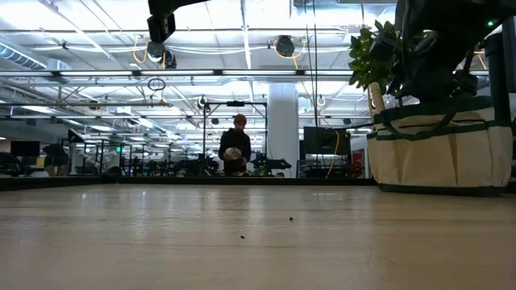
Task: Pick & Place Garden tools in Gardening bag
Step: Put the green shear scissors into the gardening bag
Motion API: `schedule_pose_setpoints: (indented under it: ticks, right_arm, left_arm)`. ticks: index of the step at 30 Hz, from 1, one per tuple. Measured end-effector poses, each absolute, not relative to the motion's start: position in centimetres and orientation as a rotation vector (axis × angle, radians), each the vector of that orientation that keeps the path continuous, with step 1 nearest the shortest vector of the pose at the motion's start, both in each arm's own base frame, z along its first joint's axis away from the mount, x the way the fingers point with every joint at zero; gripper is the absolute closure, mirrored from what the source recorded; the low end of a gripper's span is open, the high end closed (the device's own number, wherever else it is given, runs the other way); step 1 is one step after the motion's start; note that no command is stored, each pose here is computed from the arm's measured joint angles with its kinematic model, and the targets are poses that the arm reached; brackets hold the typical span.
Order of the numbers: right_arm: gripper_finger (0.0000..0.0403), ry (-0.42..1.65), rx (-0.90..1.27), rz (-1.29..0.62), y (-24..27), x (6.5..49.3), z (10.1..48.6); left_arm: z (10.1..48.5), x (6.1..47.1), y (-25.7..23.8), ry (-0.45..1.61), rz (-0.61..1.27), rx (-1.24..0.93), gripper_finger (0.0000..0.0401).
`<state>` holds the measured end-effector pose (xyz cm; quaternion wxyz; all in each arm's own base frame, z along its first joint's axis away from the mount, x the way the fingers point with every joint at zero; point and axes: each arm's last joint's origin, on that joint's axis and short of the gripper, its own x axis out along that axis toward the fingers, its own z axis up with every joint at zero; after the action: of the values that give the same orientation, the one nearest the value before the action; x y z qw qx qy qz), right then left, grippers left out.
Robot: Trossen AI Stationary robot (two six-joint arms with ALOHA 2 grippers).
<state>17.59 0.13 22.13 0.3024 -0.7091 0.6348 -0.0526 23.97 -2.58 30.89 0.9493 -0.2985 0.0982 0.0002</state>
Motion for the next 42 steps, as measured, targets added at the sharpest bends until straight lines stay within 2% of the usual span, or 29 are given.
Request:
schedule_pose_setpoints:
  ticks: [8, 13, 21, 27, 33, 39, 42]
  right_arm:
    - [0.0333, 1.648, -1.871, -0.276, 0.1, 17.9, 23.4]
    - [0.0333, 1.554, -1.789, -0.425, 0.0, 17.5, 25.8]
    - [0.0333, 1.255, -1.5, -0.773, -0.1, 16.5, 30.0]
    - [0.0332, 0.991, -1.239, -0.954, -0.3, 15.9, 32.9]
    - [0.0332, 0.815, -1.062, -1.051, -0.4, 14.8, 35.0]
    - [0.0332, 0.822, -1.066, -1.047, -0.4, 15.1, 34.7]
    - [0.0332, 0.78, -1.0, -1.072, -0.3, 15.5, 34.5]
  left_arm:
    - [30.9, 24.0, -2.6, 0.2, 0.0, -0.604, 0.0265]
    - [30.9, 24.0, -2.6, 0.199, -0.001, -0.594, 0.0265]
    - [30.9, 24.0, -2.6, 0.202, -0.003, -0.561, 0.0265]
    - [30.8, 24.0, -2.5, 0.204, -0.006, -0.505, 0.0265]
    - [30.8, 24.0, -2.5, 0.205, -0.005, -0.506, 0.0265]
    - [30.8, 24.0, -2.4, 0.204, -0.001, -0.506, 0.0265]
    - [30.8, 24.0, -2.0, 0.199, 0.015, -0.509, 0.0265]
